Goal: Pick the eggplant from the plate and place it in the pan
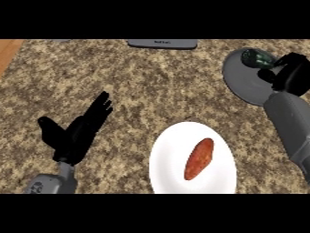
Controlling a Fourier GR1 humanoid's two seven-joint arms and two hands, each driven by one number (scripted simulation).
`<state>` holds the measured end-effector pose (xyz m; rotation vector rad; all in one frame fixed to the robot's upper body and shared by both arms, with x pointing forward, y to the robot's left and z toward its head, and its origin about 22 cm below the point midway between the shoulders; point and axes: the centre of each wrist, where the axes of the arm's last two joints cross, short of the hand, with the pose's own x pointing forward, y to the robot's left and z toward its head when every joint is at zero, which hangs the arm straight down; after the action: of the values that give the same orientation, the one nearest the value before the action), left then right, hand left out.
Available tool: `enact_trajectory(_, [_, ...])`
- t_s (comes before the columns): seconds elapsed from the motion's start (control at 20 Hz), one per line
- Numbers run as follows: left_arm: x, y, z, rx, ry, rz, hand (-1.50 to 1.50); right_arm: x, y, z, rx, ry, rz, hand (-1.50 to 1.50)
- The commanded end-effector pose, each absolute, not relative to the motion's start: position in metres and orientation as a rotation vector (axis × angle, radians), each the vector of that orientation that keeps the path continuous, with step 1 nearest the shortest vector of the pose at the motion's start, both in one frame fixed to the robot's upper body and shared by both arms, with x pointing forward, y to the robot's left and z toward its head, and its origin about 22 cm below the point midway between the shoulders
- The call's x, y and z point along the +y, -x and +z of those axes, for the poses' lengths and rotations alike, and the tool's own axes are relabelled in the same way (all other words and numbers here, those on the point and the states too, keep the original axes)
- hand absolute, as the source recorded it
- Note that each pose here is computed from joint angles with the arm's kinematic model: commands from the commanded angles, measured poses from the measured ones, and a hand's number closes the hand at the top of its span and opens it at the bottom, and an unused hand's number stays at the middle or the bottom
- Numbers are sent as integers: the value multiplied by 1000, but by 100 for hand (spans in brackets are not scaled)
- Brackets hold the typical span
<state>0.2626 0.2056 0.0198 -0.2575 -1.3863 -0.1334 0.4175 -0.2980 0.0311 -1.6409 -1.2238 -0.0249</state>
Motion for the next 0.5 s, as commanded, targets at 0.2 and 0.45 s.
enact_trajectory(0.2, [201, -260, 15, -1366, 300, -159, 0, -343, -406, 22, -906, 1465, 34, -150])
enact_trajectory(0.45, [213, -271, 28, -1381, 275, -163, 0, -337, -405, 20, -1073, 1393, -67, -150])
